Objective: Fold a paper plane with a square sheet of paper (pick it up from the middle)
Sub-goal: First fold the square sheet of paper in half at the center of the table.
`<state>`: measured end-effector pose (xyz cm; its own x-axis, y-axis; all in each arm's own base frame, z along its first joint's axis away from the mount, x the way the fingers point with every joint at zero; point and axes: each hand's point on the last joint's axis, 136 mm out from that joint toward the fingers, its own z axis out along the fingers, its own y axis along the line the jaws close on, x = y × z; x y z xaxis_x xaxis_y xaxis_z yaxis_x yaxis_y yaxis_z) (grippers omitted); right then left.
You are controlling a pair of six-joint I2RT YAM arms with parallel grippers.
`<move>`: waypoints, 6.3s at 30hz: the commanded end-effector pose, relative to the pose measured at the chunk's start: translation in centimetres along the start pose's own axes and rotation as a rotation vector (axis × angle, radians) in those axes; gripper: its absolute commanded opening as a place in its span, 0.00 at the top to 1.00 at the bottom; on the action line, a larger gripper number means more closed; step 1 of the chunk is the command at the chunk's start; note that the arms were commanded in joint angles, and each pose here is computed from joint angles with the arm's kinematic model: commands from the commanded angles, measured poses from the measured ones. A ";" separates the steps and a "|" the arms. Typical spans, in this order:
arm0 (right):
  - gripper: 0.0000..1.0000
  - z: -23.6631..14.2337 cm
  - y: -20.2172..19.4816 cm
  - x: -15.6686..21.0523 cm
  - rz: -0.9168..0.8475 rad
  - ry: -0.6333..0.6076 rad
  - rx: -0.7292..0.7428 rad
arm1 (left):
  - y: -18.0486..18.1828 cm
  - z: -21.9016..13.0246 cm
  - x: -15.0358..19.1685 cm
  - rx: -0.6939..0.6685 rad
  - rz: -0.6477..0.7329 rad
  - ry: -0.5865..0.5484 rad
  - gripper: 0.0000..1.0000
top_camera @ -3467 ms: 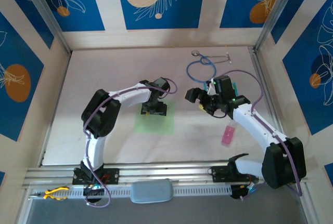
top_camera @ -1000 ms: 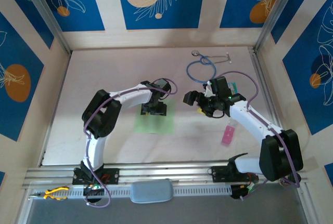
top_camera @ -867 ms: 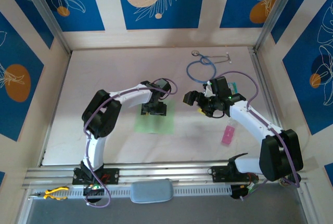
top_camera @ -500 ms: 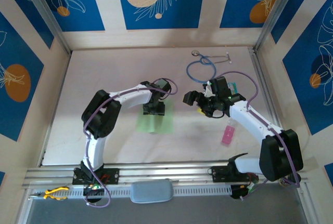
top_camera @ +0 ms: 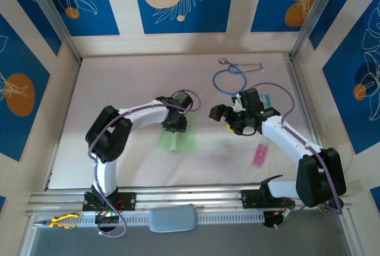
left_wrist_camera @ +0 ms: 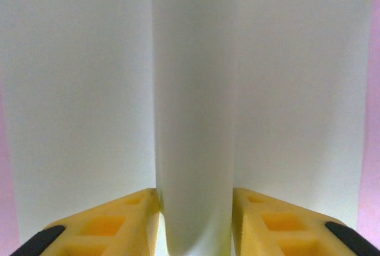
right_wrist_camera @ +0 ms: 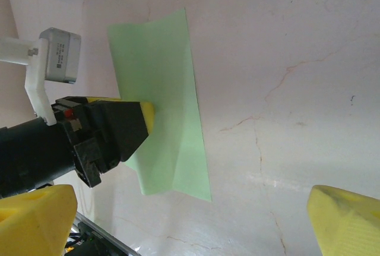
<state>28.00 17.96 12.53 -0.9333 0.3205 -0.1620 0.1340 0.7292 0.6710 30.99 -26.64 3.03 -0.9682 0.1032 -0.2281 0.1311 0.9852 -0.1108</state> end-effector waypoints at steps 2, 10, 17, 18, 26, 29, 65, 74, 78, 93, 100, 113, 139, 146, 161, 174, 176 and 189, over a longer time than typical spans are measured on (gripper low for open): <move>0.00 -0.5 0.4 0.3 0.001 -0.005 -0.015 | -1.4 -1.4 -0.3 0.066 0.028 -0.037 0.69; 0.00 -0.5 0.0 0.1 0.012 -0.020 0.002 | -3.6 -4.1 -1.0 0.212 0.021 -0.069 0.70; 0.01 -0.9 -0.4 -0.5 0.039 -0.075 0.007 | -5.5 -6.9 -1.9 0.458 -0.024 -0.070 0.70; 0.01 -0.9 -0.3 -0.5 0.040 -0.077 -0.001 | -5.6 -7.2 -2.0 0.494 -0.039 -0.071 0.70; 0.00 -0.5 1.4 -0.3 -0.001 -0.042 -0.078 | -6.2 -8.4 -2.6 0.721 -0.140 -0.065 0.69; 0.00 -0.3 1.8 -0.2 -0.019 -0.042 -0.093 | -6.2 -8.2 -2.8 0.801 -0.197 -0.075 0.69; 0.07 2.1 4.6 1.7 -0.197 -0.029 -0.213 | -1.9 -0.3 -0.8 0.535 -0.164 0.030 0.60; 0.09 3.3 4.5 2.0 -0.180 0.001 -0.188 | -0.3 -1.0 -0.6 0.450 -0.146 -0.002 0.47; 0.16 3.7 4.3 2.3 -0.163 0.022 -0.182 | 0.2 -1.4 -0.7 0.432 -0.145 -0.029 0.47; 0.30 5.8 4.0 2.9 -0.125 0.074 -0.167 | 1.6 -0.7 0.2 0.372 -0.158 -0.025 0.53; 0.42 7.0 3.5 2.7 -0.077 0.070 -0.162 | 1.9 -0.2 0.2 0.358 -0.175 -0.023 0.53; 0.43 7.4 1.9 2.5 -0.041 0.056 -0.101 | 1.4 0.8 0.8 0.382 -0.123 0.020 0.49; 0.40 7.3 1.1 2.4 -0.035 0.048 -0.055 | 2.5 2.7 1.7 0.282 -0.111 0.068 0.46; 0.39 7.4 0.9 2.5 -0.033 0.054 -0.050 | 2.6 2.8 1.6 0.266 -0.103 0.070 0.45; 0.39 7.4 0.8 2.6 -0.031 0.056 -0.042 | 2.8 3.5 1.9 0.217 -0.108 0.087 0.45; 0.39 7.4 0.6 2.6 -0.027 0.059 -0.038 | 2.9 4.0 2.2 0.208 -0.085 0.096 0.43; 0.39 7.4 0.6 2.6 -0.027 0.060 -0.038 | 2.9 4.1 2.2 0.204 -0.080 0.098 0.43; 0.38 7.3 0.5 2.6 -0.026 0.060 -0.030 | 2.8 4.8 2.5 0.177 -0.065 0.111 0.42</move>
<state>27.92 23.78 7.20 -0.9546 0.2646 -0.1371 0.0956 0.7077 0.7000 31.04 -25.95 2.09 -0.9875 0.0265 -0.1552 0.0889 0.9073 -0.4109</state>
